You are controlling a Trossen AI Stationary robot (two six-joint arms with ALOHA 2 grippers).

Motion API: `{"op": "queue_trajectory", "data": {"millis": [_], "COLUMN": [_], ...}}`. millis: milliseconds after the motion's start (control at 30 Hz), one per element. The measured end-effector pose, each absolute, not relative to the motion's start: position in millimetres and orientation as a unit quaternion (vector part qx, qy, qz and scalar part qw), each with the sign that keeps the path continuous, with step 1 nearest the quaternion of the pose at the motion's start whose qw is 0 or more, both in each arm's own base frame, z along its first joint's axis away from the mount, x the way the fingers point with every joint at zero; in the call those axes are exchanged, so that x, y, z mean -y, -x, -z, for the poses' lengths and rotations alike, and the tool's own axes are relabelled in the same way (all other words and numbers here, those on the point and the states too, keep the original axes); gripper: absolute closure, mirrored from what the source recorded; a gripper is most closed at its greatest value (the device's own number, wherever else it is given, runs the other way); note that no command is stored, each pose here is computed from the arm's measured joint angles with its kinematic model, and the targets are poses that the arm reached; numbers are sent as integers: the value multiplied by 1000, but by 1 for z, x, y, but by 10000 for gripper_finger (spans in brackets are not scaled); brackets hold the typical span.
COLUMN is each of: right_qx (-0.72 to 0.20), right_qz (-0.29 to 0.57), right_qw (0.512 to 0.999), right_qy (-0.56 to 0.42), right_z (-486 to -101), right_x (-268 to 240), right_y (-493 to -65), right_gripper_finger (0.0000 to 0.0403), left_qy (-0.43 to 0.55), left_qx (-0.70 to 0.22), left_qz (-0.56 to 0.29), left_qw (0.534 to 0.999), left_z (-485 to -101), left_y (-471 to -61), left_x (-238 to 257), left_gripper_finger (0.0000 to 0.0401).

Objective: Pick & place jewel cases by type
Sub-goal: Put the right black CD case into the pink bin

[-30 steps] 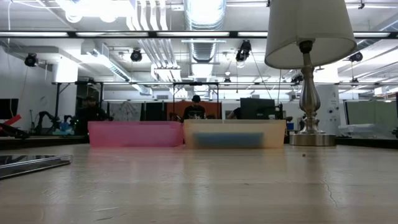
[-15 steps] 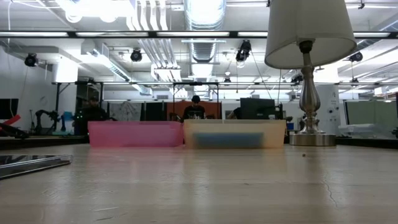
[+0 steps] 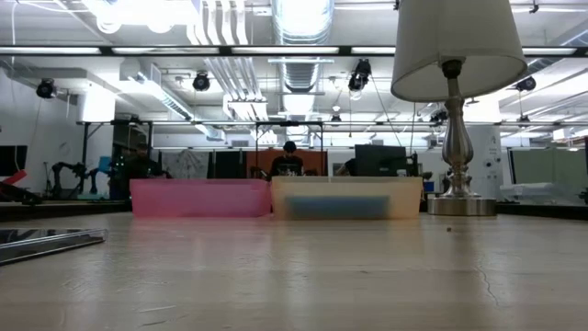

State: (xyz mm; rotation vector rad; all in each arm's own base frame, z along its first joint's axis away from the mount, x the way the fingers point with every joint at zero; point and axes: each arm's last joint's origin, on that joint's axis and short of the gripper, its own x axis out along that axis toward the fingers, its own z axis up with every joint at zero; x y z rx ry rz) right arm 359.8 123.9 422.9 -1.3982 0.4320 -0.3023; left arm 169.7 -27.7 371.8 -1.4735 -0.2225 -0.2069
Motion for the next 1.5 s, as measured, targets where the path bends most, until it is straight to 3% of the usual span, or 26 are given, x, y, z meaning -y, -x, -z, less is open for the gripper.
{"op": "queue_trajectory", "data": {"millis": [267,633,933,1200,1500], "right_qx": [-178,-188,-208,-255,-256], "right_qz": [132,147,193,289,273], "right_qw": [766,762,755,743,776], "right_qy": [603,602,592,547,508], "right_z": [-426,-426,-433,-432,-422], "right_x": [-126,-125,-123,-120,-139], "right_y": [-356,-356,-348,-342,-326], "right_gripper_finger": [322,263,246,245,248], "left_qy": [668,657,645,625,587], "left_qx": [101,123,151,166,133], "left_qz": [110,107,95,58,1], "left_qw": [729,736,743,761,799], "left_z": [-374,-377,-382,-380,-368], "left_y": [-170,-167,-164,-164,-164], "left_x": [28,23,14,-3,-43], "left_gripper_finger": [385,385,385,386,386]}}
